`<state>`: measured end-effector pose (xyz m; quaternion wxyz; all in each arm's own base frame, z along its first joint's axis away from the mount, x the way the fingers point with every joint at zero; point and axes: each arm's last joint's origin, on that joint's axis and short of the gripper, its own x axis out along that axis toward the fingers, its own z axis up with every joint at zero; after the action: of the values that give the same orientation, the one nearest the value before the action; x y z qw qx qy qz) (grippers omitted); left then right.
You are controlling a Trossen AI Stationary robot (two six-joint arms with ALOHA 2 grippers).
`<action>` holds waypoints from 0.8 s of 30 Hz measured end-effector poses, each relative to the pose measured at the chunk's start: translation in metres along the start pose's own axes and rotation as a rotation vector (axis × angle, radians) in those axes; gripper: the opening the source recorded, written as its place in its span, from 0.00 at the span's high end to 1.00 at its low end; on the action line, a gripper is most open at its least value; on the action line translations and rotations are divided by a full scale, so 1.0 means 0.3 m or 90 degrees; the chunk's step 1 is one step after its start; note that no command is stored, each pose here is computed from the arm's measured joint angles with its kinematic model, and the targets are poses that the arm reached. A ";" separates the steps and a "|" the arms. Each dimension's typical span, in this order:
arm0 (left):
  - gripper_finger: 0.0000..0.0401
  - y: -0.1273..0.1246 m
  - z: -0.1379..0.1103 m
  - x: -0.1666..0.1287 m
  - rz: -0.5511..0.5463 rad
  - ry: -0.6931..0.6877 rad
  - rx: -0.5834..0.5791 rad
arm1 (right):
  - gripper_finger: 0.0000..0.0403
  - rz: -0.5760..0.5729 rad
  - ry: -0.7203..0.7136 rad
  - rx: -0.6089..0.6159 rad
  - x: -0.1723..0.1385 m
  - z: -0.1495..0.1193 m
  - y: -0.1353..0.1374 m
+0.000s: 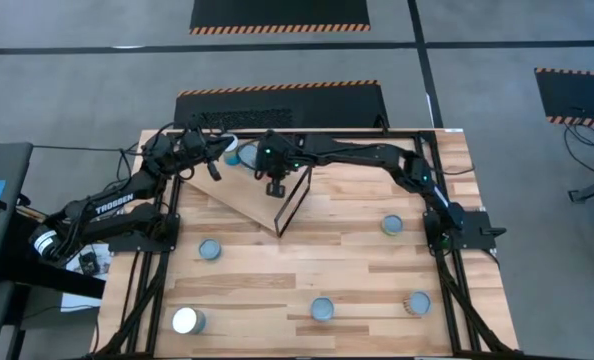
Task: Pick and place cans onto a shelf
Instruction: Put the canned oranges on the shelf
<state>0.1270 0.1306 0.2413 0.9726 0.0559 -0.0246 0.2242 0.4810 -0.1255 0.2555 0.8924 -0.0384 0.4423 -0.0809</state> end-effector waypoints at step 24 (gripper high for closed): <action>1.00 0.000 0.001 0.000 0.000 -0.002 0.000 | 0.96 -0.007 0.002 0.013 0.092 -0.021 -0.012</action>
<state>0.1271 0.1304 0.2416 0.9727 0.0562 -0.0259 0.2238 0.4920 -0.1339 0.2307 0.8917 -0.0313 0.4424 -0.0903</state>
